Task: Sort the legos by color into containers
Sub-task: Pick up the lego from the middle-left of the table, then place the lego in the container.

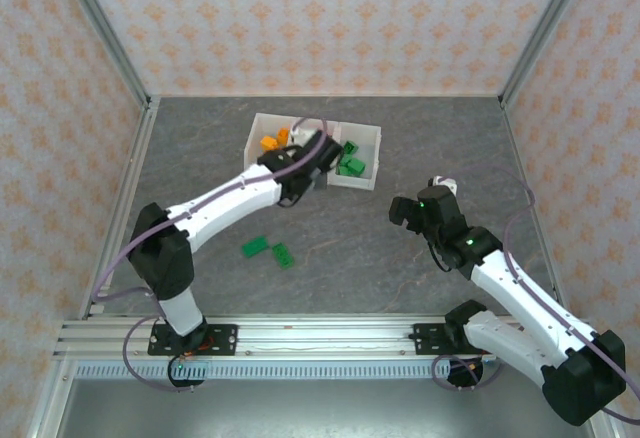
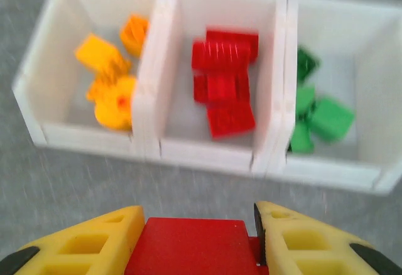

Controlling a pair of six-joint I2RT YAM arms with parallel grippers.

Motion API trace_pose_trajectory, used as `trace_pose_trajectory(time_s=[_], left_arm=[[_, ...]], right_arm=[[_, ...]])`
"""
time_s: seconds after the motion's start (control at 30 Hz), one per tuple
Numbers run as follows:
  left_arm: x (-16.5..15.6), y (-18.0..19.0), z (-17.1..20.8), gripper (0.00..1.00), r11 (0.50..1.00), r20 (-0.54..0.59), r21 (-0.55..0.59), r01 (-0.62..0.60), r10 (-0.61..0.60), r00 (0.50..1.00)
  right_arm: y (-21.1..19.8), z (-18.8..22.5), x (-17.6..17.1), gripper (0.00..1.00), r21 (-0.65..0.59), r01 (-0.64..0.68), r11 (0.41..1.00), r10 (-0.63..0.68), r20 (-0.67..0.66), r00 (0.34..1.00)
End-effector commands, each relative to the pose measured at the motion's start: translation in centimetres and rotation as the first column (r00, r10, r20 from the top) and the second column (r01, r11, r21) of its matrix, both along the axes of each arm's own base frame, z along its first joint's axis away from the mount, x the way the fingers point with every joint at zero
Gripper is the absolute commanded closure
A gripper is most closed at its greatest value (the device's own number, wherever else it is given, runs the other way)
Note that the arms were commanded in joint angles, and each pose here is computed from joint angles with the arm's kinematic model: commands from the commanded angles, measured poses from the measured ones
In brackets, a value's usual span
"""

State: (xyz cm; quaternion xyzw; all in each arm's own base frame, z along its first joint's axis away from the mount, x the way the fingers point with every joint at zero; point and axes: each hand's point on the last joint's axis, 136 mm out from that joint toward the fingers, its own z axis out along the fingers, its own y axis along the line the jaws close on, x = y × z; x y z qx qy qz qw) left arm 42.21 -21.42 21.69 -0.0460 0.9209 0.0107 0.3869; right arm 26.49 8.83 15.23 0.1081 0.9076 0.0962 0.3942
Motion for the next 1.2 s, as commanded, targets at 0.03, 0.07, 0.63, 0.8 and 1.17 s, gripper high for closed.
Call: trace_pose_trajectory(time_s=[0.03, 0.07, 0.63, 0.8, 1.17], left_arm=[[5.1, 1.5, -2.2, 0.64, 0.993, -0.017, 0.119, -0.014, 0.016, 1.0], [6.1, 1.5, -2.3, 0.64, 0.993, -0.012, 0.117, -0.022, 0.023, 1.0], [14.7, 1.3, -7.1, 0.57, 0.998, 0.017, 0.037, -0.052, 0.051, 0.999], [15.2, 1.4, -7.5, 0.47, 0.999, 0.018, 0.03, -0.045, 0.044, 0.999], [14.4, 0.7, -5.7, 0.17, 1.0, 0.029, -0.015, 0.01, -0.009, 1.0]], right_arm=[[0.0, 0.1, 0.1, 0.0, -0.007, -0.003, 1.0, 0.003, 0.007, 1.0], [0.0, 0.1, 0.0, 0.0, -0.007, -0.004, 1.0, 0.004, 0.008, 1.0], [0.2, 0.2, 0.1, 0.0, 0.001, -0.013, 1.0, 0.013, 0.011, 1.0], [0.1, 0.1, 0.1, 0.0, 0.0, -0.011, 1.0, 0.011, 0.01, 1.0], [0.1, 0.0, 0.1, 0.0, -0.003, -0.012, 1.0, 0.012, 0.007, 1.0]])
